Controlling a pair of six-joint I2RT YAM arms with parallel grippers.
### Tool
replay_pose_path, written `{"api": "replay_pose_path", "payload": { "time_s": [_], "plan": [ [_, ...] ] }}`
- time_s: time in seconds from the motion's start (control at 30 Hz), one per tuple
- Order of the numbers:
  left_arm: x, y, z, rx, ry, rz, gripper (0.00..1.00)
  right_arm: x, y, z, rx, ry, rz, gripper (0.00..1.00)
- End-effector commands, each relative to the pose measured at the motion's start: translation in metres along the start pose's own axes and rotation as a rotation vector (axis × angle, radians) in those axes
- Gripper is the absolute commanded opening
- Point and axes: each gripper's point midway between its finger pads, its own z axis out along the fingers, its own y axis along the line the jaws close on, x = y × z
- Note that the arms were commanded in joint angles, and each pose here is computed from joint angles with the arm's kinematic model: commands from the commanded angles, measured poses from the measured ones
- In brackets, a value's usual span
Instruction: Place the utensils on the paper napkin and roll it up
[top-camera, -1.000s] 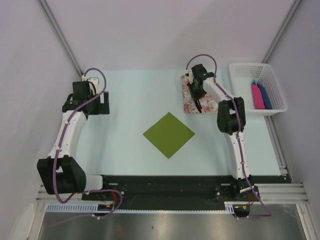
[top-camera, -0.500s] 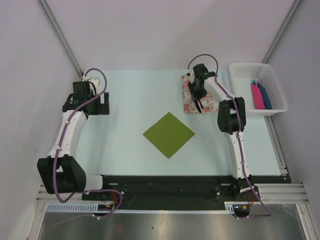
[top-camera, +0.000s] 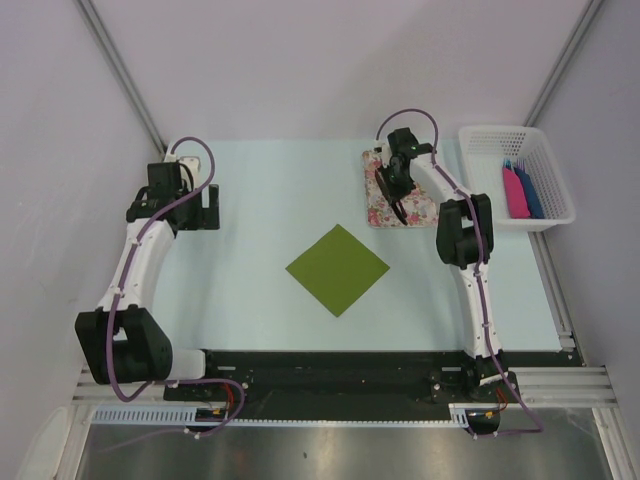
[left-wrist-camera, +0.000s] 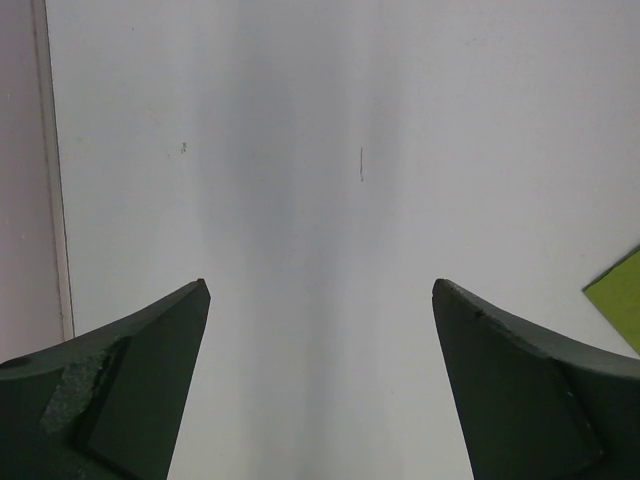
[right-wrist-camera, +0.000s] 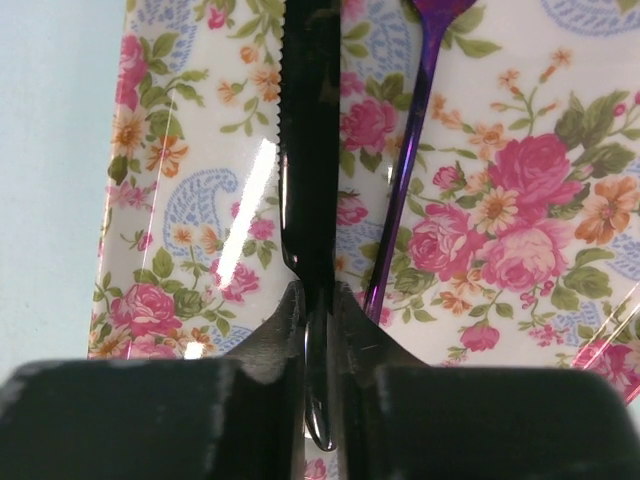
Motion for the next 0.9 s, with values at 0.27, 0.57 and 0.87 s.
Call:
{"api": "replay_pose_path", "payload": {
  "time_s": [0.27, 0.57, 0.87],
  "plan": [
    [-0.030, -0.002, -0.004, 0.026, -0.087, 0.017, 0.99, 0.009, -0.004, -0.018, -0.054, 0.029, 0.054, 0.00],
    [-0.034, -0.002, -0.005, 0.021, -0.105, -0.003, 1.00, -0.026, -0.001, -0.058, -0.043, -0.097, 0.112, 0.00],
    [-0.034, 0.003, -0.004, -0.015, -0.119, -0.041, 1.00, -0.037, 0.017, -0.092, -0.031, -0.155, 0.173, 0.00]
  ]
}}
